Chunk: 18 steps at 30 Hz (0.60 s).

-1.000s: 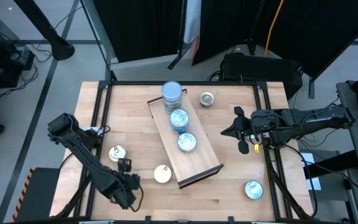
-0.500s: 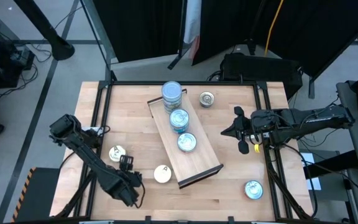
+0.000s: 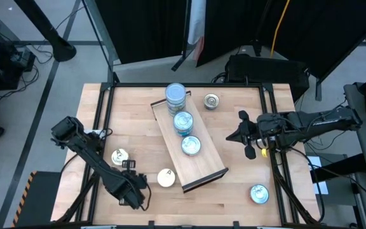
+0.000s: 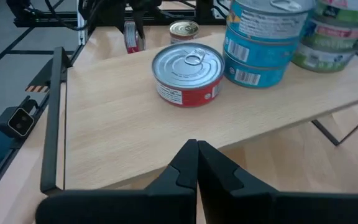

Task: Stack canned seafood by type on shelf
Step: Stack the left red tuna can on top of the other red tuna can on the shelf

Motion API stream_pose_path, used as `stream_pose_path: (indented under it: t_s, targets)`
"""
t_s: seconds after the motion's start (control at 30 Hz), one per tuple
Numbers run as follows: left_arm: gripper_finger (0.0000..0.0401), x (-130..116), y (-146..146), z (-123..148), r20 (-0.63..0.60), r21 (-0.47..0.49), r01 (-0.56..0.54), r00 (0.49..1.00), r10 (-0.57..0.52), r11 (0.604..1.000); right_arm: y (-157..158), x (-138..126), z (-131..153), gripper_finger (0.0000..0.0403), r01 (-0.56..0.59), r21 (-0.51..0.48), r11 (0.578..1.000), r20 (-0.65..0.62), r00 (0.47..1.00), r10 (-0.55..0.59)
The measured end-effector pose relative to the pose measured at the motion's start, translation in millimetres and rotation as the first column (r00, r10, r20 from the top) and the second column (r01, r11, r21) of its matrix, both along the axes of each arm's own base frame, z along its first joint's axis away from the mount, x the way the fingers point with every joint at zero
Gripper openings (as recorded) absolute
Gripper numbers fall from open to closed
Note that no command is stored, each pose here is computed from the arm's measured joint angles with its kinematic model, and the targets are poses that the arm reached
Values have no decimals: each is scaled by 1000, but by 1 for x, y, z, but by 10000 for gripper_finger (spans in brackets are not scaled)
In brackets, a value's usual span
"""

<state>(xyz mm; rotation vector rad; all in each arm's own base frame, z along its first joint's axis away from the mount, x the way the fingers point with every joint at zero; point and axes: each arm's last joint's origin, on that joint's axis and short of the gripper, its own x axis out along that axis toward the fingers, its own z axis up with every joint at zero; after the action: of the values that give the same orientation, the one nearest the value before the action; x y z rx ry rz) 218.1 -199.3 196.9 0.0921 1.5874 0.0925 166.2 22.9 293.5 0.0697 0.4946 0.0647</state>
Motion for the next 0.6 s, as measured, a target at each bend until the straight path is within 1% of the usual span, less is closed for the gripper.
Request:
stream_pose_path:
  t_s: [0.1, 0.2, 0.3, 0.37, 0.43, 0.5, 0.57, 0.6]
  targets:
    - [139, 7, -4, 15, 95, 11, -14, 995, 12, 1000, 3, 0, 0, 0, -25, -15, 1000, 7, 1000, 25]
    - [139, 16, -9, 37, 205, 39, -7, 979, -1, 999, 6, 0, 2, 0, -50, -33, 998, 26, 998, 50]
    - [139, 26, -13, 67, 330, 78, 8, 943, -34, 997, 9, 4, 5, 0, -79, -65, 995, 75, 994, 84]
    - [139, 33, -15, 92, 438, 115, 8, 897, -58, 993, 14, 9, 7, 0, -114, -109, 987, 108, 986, 126]
    - [139, 40, -14, 116, 539, 152, -1, 838, -82, 988, 20, 15, 7, 0, -158, -167, 973, 133, 974, 181]
    - [139, 48, -10, 138, 624, 166, -38, 778, -75, 985, 27, 22, 7, 0, -191, -237, 953, 158, 960, 231]
    - [139, 57, -2, 155, 688, 147, -88, 725, -38, 985, 35, 31, 4, 1, -206, -335, 920, 168, 947, 273]
    - [139, 63, 2, 163, 714, 128, -106, 700, -17, 986, 40, 34, 2, 3, -219, -396, 892, 162, 939, 303]
